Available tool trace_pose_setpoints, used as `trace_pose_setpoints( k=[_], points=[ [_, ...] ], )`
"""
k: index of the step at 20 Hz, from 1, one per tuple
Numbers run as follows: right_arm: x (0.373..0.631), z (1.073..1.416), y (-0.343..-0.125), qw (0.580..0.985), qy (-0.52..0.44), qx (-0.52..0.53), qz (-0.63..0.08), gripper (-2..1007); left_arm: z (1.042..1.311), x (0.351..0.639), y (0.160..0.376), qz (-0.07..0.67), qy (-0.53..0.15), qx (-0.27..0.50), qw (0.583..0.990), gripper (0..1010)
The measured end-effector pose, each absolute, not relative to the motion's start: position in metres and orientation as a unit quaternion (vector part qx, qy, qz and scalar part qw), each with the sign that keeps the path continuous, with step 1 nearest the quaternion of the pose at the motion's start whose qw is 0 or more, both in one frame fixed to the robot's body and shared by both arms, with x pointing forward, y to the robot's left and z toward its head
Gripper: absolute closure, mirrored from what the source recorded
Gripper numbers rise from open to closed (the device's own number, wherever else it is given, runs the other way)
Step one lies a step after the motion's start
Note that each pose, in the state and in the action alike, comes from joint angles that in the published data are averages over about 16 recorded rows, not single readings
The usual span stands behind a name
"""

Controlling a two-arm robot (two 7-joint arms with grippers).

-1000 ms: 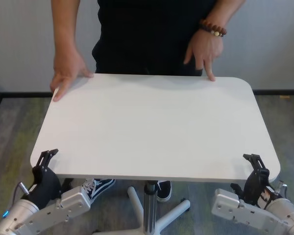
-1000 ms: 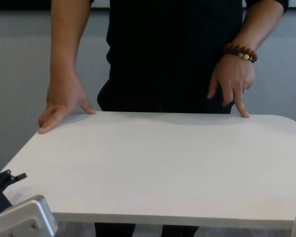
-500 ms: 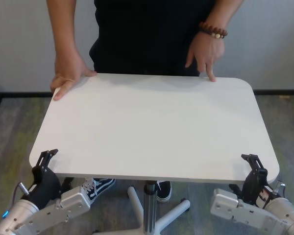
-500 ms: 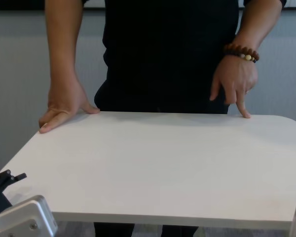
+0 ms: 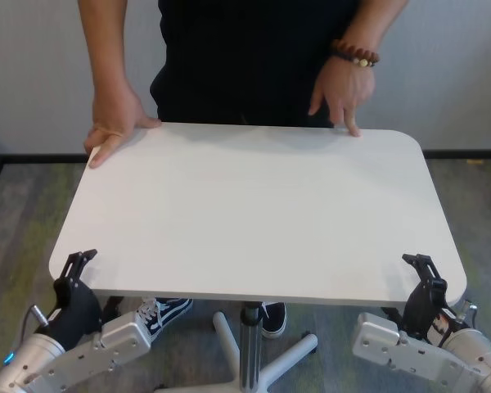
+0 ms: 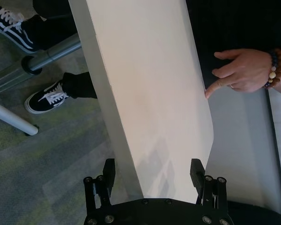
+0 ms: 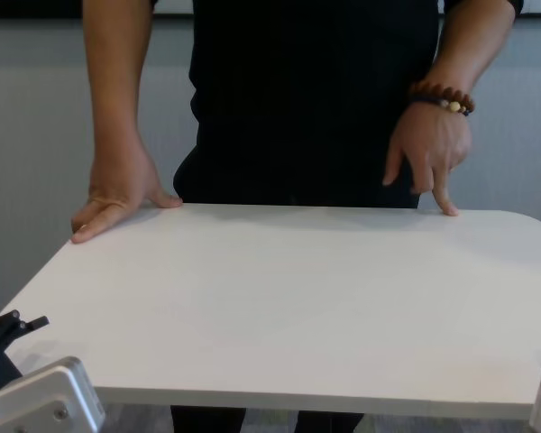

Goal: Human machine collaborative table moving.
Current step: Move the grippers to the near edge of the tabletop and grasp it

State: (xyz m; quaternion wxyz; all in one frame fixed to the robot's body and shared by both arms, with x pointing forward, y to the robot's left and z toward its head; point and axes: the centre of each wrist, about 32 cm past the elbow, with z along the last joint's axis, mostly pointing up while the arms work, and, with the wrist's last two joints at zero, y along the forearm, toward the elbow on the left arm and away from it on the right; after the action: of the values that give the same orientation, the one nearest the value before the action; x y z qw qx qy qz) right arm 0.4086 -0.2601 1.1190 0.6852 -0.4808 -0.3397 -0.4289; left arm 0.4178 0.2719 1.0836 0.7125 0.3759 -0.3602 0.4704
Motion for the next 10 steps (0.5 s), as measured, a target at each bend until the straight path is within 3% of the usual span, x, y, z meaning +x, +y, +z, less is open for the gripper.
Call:
trace_pose_setpoints(
  k=[10],
  points=[
    [0.4093,1.1190,-0.2603,0.689,-0.336,-0.484,-0.423,0,1.0836,0.4178,0.2721,0.470,-0.360,0.376,0.712,9]
  ],
)
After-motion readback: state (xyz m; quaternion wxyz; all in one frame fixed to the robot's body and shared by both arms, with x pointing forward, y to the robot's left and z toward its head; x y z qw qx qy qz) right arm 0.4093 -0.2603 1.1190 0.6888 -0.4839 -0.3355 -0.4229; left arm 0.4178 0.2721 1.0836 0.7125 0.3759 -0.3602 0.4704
